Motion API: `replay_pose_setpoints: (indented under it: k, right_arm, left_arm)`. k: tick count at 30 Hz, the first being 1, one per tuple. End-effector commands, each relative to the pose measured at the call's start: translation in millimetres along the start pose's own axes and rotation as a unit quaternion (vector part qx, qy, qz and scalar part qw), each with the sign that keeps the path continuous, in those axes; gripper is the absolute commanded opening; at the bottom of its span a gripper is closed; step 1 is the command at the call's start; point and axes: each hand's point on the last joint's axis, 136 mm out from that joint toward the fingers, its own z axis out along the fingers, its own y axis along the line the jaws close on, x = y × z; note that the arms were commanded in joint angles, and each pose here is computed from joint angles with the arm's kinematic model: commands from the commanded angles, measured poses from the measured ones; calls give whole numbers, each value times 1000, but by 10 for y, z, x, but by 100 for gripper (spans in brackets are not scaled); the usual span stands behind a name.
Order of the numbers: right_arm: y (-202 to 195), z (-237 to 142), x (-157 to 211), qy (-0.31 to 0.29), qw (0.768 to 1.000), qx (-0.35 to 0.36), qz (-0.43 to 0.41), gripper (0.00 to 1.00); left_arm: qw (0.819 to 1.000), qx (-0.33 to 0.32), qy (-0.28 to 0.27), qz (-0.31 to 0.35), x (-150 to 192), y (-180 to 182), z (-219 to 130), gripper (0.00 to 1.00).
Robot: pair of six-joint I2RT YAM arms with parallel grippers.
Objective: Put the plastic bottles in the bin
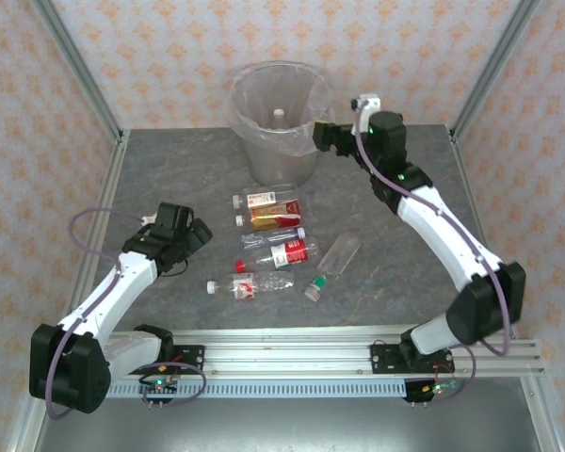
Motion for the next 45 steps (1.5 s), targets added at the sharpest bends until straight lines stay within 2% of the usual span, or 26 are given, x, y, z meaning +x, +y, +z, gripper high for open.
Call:
replay_pose_setpoints:
  k: [1,4,9,15,18,22,26,31,35,42,45]
  right_arm:
    - [-254,-246,12,-37,996,61,45,99]
    - [-441,-362,428,14,992,104,66,99]
    - [-544,-514,1105,124,976,130,124,99]
    - [-627,-645,1669,162,957,145,193,99]
    - [-736,-750,1889,199,935,192,221,99]
    - [-737,-866,2208,274,905,219,242,99]
    - [-685,-933,2446,299,876,227,302,99]
    - [-725,-977,2615,302,856,251,337,99]
    - [-626,-961,2902,333,827,253,376,99]
    - [-509,-918,3218,361,823,276,340,100]
    - [-541,-918,3353,376,824,286,314,96]
  left_arm:
    - [999,25,-8,21,-66,-130,-9,100]
    - [999,35,-7,22,-71,-181,12,100]
    - [999,44,7,24,-20,-222,66,100]
    - [998,52,11,23,-1,-249,93,100]
    - [998,53,11,26,0,-256,93,100]
    - [998,50,9,25,-2,-241,114,100]
    - [999,47,11,24,14,-227,145,100]
    - [999,40,13,19,47,-181,185,100]
    - [999,39,16,20,54,-181,199,100]
    - [999,32,21,19,72,-167,232,100]
    - [999,29,22,19,81,-152,245,100]
